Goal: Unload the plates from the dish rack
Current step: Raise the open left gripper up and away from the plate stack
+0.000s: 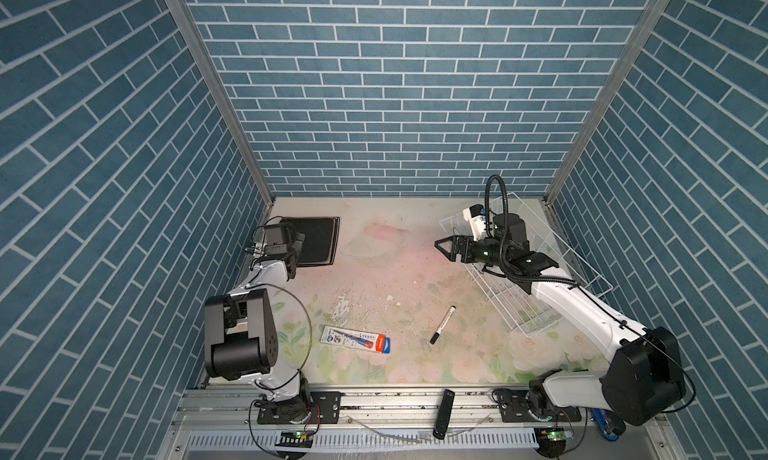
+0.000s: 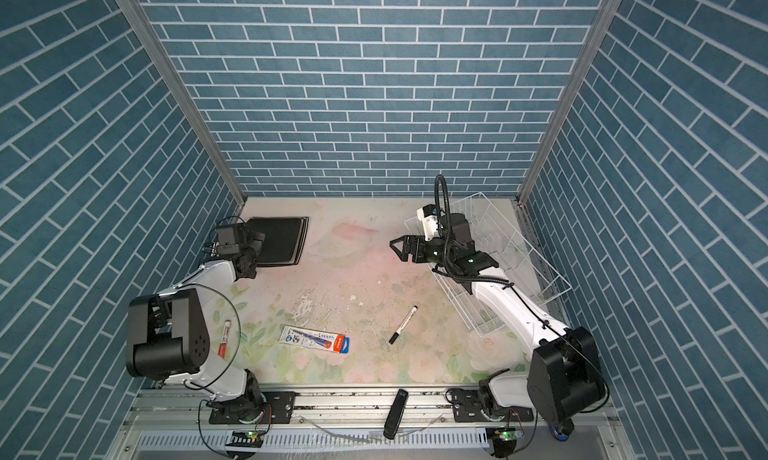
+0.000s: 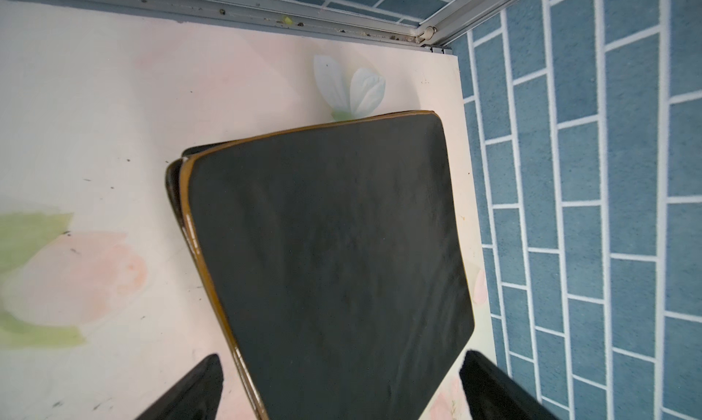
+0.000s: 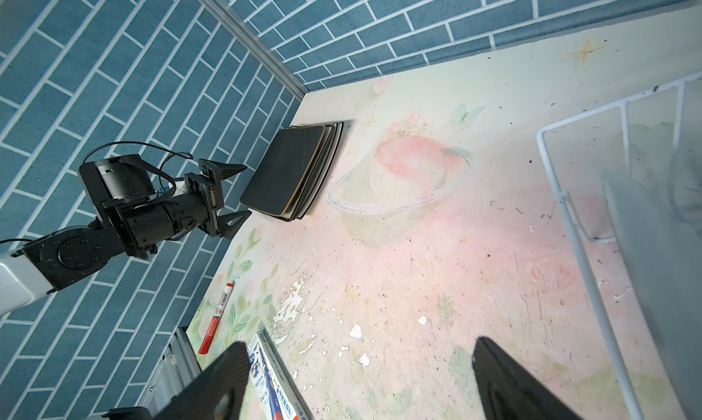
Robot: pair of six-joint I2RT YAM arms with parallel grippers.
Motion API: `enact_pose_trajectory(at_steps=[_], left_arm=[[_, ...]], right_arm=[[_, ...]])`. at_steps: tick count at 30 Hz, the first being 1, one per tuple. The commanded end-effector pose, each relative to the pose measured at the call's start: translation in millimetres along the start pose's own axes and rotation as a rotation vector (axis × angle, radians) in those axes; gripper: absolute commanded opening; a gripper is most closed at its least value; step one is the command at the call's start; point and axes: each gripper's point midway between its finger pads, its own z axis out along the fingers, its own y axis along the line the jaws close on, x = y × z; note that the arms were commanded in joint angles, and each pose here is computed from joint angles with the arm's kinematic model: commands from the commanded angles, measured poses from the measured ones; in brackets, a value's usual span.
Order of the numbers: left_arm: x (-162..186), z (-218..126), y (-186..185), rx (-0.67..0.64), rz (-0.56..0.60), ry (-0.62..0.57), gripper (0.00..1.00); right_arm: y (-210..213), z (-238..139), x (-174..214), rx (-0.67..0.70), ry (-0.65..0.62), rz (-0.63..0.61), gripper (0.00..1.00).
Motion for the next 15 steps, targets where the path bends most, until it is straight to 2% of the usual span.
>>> enact_pose_trajectory(at_steps=[1, 4, 8, 15], left_arm=[[-8, -14, 2, -0.008, 0.012, -0.036, 1.00], [-8, -20, -2, 0.024, 0.037, -0.037, 1.00], [-8, -33, -7, 0.069, 0.086, -0.055, 1.00], [6, -67, -37, 0.233, 0.331, -0.075, 1.00]], right_arm=[[5, 0, -8, -0.002, -0.016, -0.046, 0.93], [4, -5, -11, 0.022, -0.021, -0.062, 0.93], [-5, -14, -16, 0.123, -0.005, -0.069, 0.94], [-33, -40, -19, 0.360, 0.027, -0.123, 0.95]])
